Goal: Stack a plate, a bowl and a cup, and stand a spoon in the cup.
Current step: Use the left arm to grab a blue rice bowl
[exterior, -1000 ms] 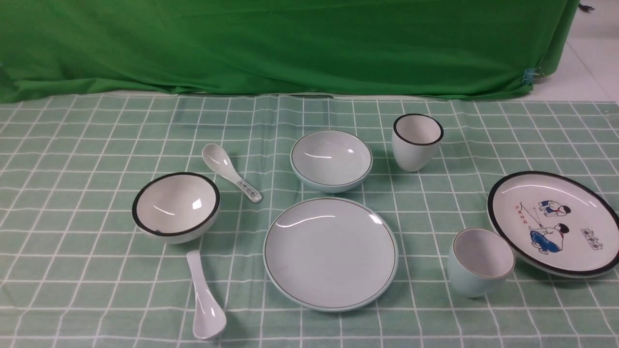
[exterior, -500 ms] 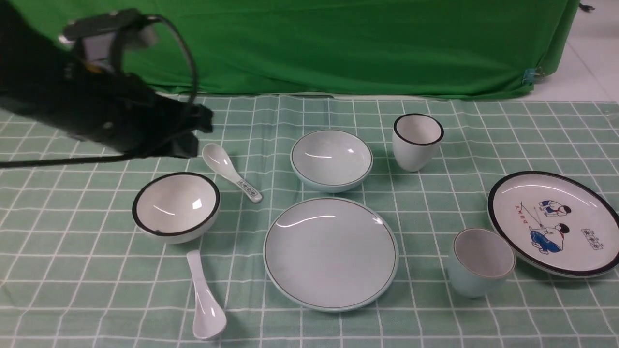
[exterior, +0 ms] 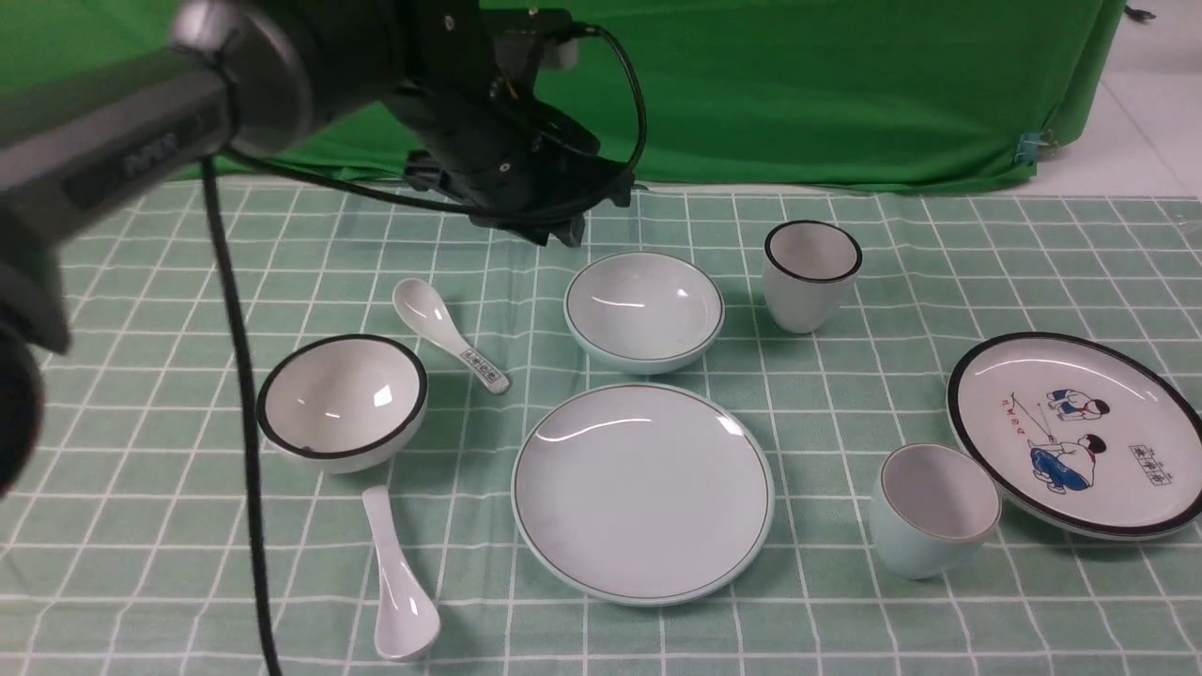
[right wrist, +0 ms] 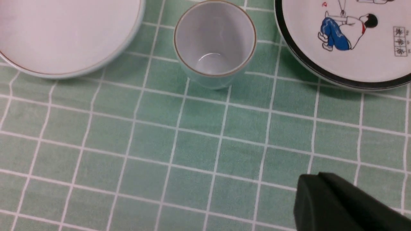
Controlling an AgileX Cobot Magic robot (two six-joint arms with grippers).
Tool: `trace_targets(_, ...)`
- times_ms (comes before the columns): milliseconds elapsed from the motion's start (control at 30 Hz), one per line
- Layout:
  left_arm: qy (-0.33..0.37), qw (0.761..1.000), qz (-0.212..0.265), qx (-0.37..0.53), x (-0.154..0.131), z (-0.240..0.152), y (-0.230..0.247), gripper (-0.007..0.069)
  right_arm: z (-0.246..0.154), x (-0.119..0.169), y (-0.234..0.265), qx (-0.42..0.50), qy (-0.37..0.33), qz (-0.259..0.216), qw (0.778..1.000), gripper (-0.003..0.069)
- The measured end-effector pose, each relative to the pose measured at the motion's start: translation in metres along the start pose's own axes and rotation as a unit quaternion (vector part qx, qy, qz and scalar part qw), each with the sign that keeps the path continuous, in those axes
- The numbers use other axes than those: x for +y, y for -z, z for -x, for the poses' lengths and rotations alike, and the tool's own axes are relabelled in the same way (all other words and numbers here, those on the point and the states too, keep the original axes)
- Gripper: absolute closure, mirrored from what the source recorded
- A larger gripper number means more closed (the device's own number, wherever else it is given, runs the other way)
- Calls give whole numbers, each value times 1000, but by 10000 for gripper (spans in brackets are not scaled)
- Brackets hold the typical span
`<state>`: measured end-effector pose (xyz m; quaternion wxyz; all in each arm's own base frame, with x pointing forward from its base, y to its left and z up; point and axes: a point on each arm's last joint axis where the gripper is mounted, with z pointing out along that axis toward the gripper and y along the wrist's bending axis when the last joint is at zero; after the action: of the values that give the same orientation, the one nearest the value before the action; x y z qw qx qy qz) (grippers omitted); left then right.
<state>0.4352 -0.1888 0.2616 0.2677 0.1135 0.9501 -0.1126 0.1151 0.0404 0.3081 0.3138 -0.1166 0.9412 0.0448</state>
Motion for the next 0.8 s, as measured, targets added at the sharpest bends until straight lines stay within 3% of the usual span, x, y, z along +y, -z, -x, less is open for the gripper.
trace_targets(33, 3, 1000, 3, 1, 1, 0, -4, 333, 0, 0, 0, 0, 0, 0, 1000, 636)
trace_targets(100, 17, 1000, 10, -3, 4, 0, -31, 197, 0, 0, 0, -2, 1, 0, 1000, 636)
trace_targets(133, 18, 1000, 10, -4, 4, 0, -33, 188, 0, 0, 0, -2, 1, 0, 1000, 636)
trace_targets(233, 30, 999, 10, -8, 7, -4, -60, 66, 2, 0, 0, -8, 3, 0, 1000, 633)
trace_targets(400, 56, 998, 13, 14, 10, -15, -84, 55, 3, 0, 0, -17, 3, 1, 1000, 628)
trace_targets(533, 77, 997, 11, 28, 11, -20, -95, 133, 4, 0, 0, -21, 6, 1, 1000, 624)
trace_targets(567, 80, 996, 12, 33, 11, -22, -97, 220, 4, 0, 0, -21, 7, 1, 1000, 624)
trace_targets(633, 82, 996, 11, 35, 11, -22, -97, 286, 4, 0, 0, -21, 8, 1, 1000, 623)
trace_targets(667, 84, 996, 10, 36, 11, -23, -97, 411, 4, 0, 0, -21, 8, 1, 1000, 618)
trace_targets(733, 84, 996, 10, 37, 11, -22, -95, 533, 4, 0, 0, -21, 8, 1, 1000, 612)
trace_targets(800, 89, 996, 8, 32, 10, -20, -92, 576, 4, 0, 0, -21, 8, 1, 1000, 606)
